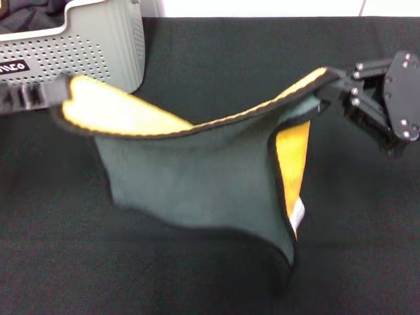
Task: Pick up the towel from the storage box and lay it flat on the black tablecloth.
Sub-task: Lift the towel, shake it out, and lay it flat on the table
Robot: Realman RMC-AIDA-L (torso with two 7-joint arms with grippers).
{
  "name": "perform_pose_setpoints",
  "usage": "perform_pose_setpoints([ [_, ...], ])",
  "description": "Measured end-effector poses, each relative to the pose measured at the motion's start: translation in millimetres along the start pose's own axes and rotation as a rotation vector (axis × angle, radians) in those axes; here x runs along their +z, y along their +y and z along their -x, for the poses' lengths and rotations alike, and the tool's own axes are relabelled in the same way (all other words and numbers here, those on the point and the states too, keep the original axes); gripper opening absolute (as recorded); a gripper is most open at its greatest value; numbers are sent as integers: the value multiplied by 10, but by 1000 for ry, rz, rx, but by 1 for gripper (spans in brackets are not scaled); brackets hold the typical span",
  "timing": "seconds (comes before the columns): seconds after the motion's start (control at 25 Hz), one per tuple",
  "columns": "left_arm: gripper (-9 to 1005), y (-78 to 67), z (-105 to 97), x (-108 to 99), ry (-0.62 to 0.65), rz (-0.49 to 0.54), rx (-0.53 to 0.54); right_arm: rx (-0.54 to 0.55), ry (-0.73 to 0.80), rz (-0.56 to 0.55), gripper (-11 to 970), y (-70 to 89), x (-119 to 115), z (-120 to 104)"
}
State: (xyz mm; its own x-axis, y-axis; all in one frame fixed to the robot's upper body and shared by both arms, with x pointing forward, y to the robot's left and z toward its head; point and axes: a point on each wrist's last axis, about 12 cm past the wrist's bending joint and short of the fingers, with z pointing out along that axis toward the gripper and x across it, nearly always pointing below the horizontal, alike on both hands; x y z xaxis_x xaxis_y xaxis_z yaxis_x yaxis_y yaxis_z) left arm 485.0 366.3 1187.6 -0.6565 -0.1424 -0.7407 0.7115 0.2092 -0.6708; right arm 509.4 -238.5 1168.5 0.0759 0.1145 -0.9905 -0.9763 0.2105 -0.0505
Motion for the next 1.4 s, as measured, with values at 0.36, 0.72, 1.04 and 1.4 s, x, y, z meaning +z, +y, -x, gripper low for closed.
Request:
perform_pose_setpoints([
  [0.36, 20, 87, 167, 158, -30, -48, 27, -98, -1, 31, 17, 2, 3, 249],
  [0.72, 20, -56, -104, -160, 3, -18, -25, 66, -14, 156, 18, 391, -139, 213],
  [1.04, 20, -220, -236, -310, -33, -30, -73, 97, -1, 128, 19, 378, -173, 360],
  [1.4, 20, 369, -84, -11, -21, 191, -180, 303, 167, 99, 20, -553, 309, -346],
])
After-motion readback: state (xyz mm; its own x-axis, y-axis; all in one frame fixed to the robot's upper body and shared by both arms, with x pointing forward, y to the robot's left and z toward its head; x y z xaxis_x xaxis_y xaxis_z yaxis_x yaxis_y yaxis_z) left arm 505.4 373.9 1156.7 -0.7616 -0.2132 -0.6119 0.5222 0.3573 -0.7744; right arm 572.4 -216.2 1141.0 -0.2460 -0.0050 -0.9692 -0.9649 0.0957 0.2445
